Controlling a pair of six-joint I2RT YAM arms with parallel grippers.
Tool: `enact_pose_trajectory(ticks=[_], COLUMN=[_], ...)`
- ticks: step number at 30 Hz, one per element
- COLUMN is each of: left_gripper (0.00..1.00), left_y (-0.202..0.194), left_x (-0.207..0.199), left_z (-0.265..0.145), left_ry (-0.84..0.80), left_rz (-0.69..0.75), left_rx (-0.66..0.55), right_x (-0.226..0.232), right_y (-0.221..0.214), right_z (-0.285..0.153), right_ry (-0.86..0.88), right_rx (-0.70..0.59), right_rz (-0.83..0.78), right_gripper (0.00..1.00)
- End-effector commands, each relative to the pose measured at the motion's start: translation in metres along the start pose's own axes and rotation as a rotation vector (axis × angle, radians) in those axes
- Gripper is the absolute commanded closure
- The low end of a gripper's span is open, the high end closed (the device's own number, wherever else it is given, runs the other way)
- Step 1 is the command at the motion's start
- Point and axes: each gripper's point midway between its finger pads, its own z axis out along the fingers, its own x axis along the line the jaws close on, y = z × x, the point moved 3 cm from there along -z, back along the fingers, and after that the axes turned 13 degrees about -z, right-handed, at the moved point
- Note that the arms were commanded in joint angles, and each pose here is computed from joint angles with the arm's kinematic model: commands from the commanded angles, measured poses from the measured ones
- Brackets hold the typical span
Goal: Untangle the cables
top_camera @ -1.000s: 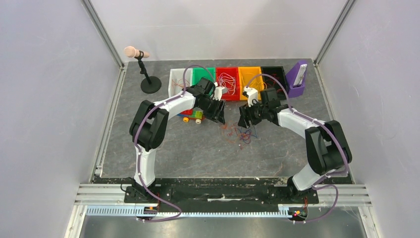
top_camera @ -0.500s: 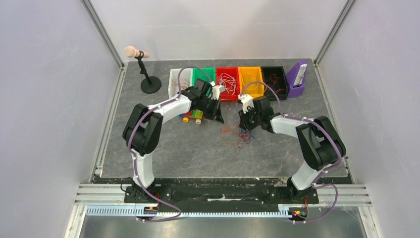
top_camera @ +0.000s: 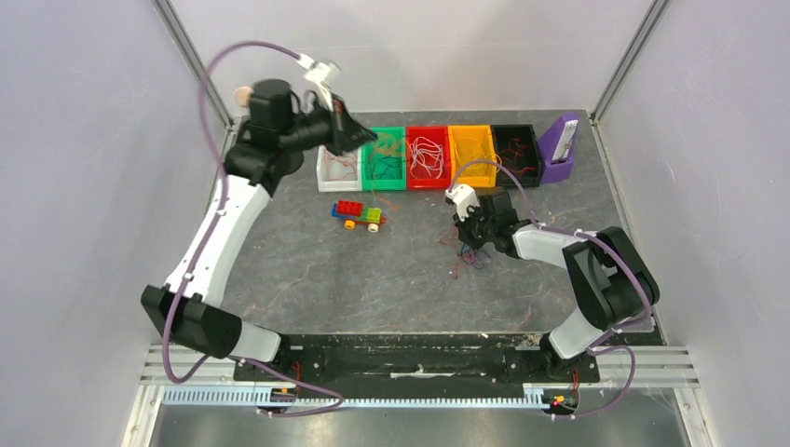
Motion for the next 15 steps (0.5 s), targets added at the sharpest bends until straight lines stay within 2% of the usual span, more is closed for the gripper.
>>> enact_pose_trajectory(ticks=[1, 4, 7, 10, 15], left_gripper=[0.98, 0.98, 0.98, 0.98, 0.98], left_y=[0.069, 0.102, 0.116, 0.125, 0.126], left_x=[-0.029, -0.034, -0.025, -0.002, 0.053], left_z=[-0.053, -0.076, -0.081, -0.080, -0.061], left_ry=[-0.023, 0.036, 0.116, 0.234, 0.387], left_rz=[0.117, 0.183, 0.248, 0.284, 0.322], left_rx=[-0.191, -0.278, -0.300, -0.335, -0.328], right_x=[0.004, 0.003, 0.003, 0.003, 0.005], right_y=[-0.047, -0.053, -0.051, -0.043, -0.025], right_z=[-0.015, -0.019, -0.021, -0.023, -0.025], right_ry=[-0.012, -0.018, -0.003, 0.010, 0.041], right_rx=[0.175, 0.190, 0.184, 0.155, 0.102], right_rz=[-0.093, -0.117, -0.117, -0.113, -0.092], right_gripper=[1.00, 1.00, 1.00, 1.00, 1.00])
